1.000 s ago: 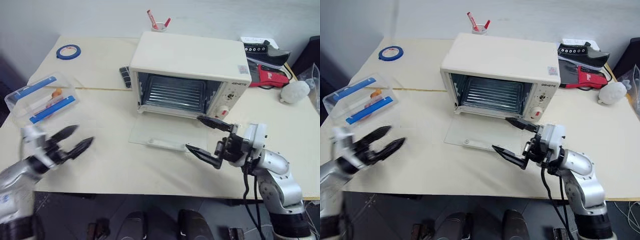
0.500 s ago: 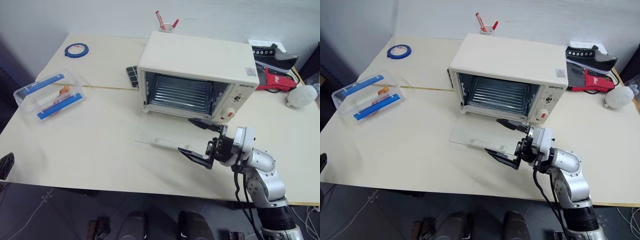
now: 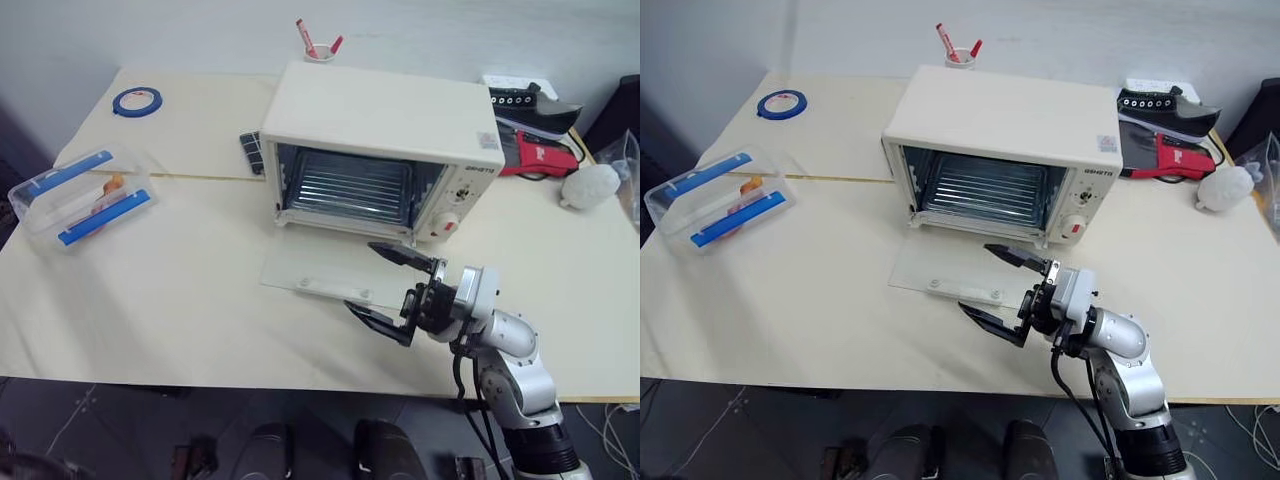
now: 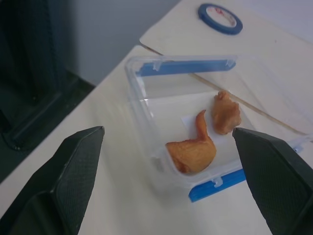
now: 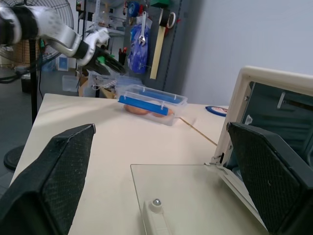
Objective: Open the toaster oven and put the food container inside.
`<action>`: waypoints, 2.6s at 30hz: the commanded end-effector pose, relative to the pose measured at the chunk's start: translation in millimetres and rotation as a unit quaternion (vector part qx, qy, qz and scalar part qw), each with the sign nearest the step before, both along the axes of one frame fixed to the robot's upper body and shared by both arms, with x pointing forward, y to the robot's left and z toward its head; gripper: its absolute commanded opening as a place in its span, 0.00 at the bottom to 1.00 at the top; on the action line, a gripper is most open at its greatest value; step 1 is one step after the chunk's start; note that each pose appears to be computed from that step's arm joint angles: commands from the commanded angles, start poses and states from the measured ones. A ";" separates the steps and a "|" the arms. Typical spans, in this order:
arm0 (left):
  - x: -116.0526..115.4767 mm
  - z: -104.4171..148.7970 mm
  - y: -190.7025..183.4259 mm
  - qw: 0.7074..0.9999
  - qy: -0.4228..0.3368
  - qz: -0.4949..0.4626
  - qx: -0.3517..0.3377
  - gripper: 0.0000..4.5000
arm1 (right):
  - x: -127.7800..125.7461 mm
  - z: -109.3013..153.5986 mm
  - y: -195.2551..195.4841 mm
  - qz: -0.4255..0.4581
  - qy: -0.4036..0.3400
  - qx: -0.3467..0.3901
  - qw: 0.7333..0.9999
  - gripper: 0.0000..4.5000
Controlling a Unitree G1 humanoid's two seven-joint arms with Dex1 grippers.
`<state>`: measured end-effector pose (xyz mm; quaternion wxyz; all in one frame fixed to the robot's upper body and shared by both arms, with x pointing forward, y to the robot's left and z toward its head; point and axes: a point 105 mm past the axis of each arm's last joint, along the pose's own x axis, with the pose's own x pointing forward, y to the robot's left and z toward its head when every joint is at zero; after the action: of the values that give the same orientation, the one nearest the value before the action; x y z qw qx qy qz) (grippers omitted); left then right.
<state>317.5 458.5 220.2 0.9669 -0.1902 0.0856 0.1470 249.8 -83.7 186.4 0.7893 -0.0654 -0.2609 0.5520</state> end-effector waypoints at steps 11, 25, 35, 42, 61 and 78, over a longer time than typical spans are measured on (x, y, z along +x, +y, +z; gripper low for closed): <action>25.9 3.1 9.9 0.993 0.052 0.096 0.045 0.99 | -2.0 16.8 -10.7 -0.039 -0.023 0.008 0.999 1.00; 31.6 -12.1 4.9 0.989 0.079 0.122 0.028 0.95 | 1.1 18.4 -13.1 -0.057 -0.020 0.008 0.998 1.00; 25.4 -8.7 11.2 0.988 0.076 0.130 0.028 0.31 | 3.3 15.4 -16.1 -0.067 -0.014 0.009 0.998 1.00; 19.3 -1.4 17.2 0.989 0.065 0.130 0.028 0.18 | 6.5 12.7 -18.9 -0.070 -0.011 0.008 0.997 1.00; -19.6 58.1 1.3 0.996 0.064 -0.048 0.045 0.18 | 1.9 -1.9 -49.4 -0.074 0.018 -0.042 0.996 1.00; 34.4 18.4 -14.2 1.000 0.012 0.005 0.023 0.99 | 3.1 2.1 -41.2 -0.074 0.013 -0.033 0.997 1.00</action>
<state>349.8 440.6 214.2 0.9622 -0.1833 0.1332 0.1511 258.8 -126.2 179.0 0.8327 -0.0944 -0.2055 0.5055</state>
